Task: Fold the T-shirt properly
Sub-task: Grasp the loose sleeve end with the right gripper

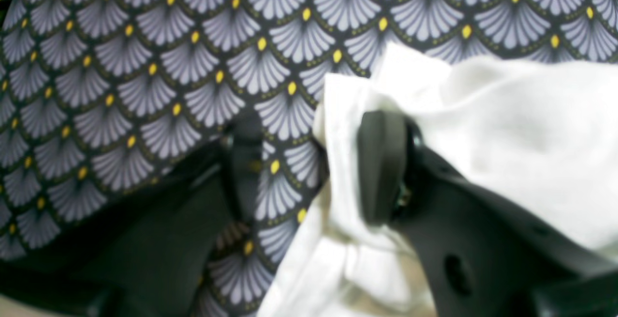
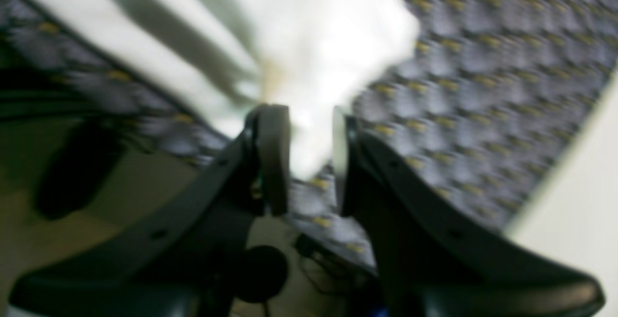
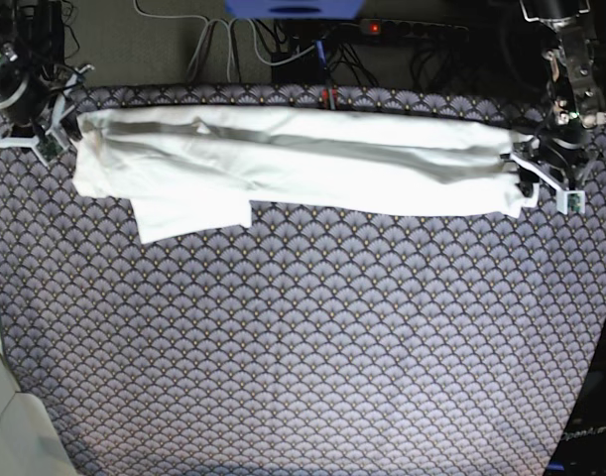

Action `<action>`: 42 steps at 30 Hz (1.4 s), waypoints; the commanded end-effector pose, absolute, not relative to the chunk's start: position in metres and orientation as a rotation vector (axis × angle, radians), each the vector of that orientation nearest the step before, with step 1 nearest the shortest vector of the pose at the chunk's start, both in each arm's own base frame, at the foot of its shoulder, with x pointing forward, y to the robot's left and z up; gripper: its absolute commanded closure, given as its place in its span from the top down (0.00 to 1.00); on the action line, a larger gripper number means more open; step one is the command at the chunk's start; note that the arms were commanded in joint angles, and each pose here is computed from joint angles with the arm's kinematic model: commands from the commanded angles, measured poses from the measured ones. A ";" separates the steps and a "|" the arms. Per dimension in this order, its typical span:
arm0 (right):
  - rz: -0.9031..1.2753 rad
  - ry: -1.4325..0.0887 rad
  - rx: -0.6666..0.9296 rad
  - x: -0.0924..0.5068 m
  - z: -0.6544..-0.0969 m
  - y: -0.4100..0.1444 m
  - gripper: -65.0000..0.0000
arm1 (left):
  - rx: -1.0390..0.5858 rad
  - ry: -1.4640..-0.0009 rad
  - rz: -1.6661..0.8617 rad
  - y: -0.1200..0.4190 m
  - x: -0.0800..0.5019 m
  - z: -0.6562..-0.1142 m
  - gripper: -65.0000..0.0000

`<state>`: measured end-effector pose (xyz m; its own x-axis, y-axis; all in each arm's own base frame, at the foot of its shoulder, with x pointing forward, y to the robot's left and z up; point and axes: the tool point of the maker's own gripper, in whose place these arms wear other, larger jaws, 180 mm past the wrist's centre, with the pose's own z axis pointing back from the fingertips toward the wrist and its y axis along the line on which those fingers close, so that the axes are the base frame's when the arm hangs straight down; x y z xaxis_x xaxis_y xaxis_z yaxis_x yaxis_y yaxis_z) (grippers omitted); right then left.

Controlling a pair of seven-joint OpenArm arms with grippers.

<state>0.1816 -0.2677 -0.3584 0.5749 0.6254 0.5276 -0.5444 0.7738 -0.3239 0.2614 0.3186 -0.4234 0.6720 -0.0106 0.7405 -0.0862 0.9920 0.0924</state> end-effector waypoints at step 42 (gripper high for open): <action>0.694 -0.640 0.018 0.346 -0.392 -0.196 0.41 | 0.136 -0.830 -0.005 0.314 0.256 -0.415 0.50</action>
<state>0.3336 -0.1953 -0.4065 0.6159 0.5906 0.5215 -0.6052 0.7784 -0.1667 0.2524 0.3110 -0.4213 0.6837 -0.0374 0.7288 -0.0594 0.9925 0.1066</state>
